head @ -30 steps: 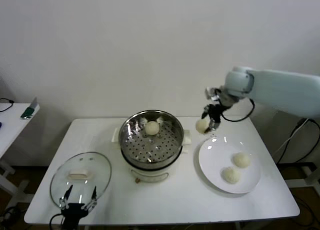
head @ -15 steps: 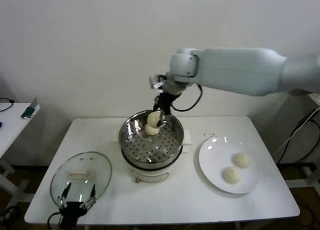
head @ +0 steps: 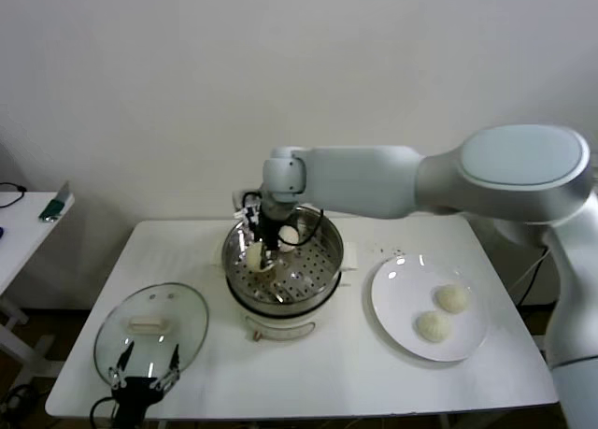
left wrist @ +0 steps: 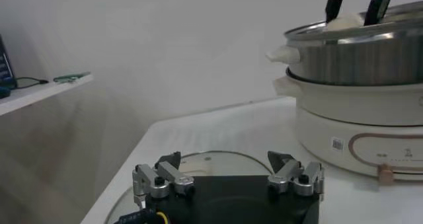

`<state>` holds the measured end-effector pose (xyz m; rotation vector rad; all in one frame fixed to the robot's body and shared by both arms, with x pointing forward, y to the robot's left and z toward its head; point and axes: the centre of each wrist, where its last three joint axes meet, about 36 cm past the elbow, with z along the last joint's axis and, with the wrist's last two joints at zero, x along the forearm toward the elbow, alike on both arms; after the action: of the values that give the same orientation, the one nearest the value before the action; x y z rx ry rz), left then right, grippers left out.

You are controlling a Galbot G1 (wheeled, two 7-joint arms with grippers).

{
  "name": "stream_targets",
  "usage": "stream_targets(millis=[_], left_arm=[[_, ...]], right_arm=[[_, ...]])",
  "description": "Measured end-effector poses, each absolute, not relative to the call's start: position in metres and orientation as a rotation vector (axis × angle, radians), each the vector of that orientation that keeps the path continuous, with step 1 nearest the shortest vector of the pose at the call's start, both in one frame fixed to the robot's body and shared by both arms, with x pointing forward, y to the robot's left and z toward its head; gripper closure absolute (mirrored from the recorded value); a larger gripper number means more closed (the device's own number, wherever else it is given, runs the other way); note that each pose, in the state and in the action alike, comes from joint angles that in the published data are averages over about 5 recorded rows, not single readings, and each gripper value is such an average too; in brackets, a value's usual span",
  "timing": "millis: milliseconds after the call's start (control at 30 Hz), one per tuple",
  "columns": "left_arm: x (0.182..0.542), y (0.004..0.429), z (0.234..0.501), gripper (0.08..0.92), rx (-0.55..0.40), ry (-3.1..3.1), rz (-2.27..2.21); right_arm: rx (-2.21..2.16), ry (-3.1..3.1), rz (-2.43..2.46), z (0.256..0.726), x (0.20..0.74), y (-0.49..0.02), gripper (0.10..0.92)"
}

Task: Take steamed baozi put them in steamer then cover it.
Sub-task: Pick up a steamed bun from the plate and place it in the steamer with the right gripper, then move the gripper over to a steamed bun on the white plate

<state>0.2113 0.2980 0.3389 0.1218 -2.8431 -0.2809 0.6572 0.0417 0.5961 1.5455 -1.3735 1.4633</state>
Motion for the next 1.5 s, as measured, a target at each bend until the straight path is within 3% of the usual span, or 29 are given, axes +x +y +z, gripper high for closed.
stream_targets(millis=[233,433,600,833,1167,1500], left_arm=[[0.211,0.298,0.339,0.177,0.121,-2.844,-0.284],[0.212,0.296,0.34,0.177,0.116,-2.845,-0.289],[0.212,0.295,0.34,0.177,0.113,-2.842,-0.288],[0.214,0.294,0.341,0.177,0.11,-2.843,-0.282],[0.211,0.291,0.342,0.177,0.109,-2.844,-0.274],[0.209,0.288,0.345,0.177,0.112,-2.843,-0.276]], right_arm=[[1.543,-1.386,1.477,0.586,0.659,0.043,0.222],[1.56,-1.373,1.483,0.607,0.666,0.018,0.2],[1.553,-1.351,1.465,0.645,0.673,-0.039,0.199],[1.442,-1.314,1.433,0.674,0.659,-0.16,0.2],[1.298,-1.3,1.303,0.606,0.604,-0.303,0.2],[1.232,-1.331,1.226,0.524,0.57,-0.346,0.2]])
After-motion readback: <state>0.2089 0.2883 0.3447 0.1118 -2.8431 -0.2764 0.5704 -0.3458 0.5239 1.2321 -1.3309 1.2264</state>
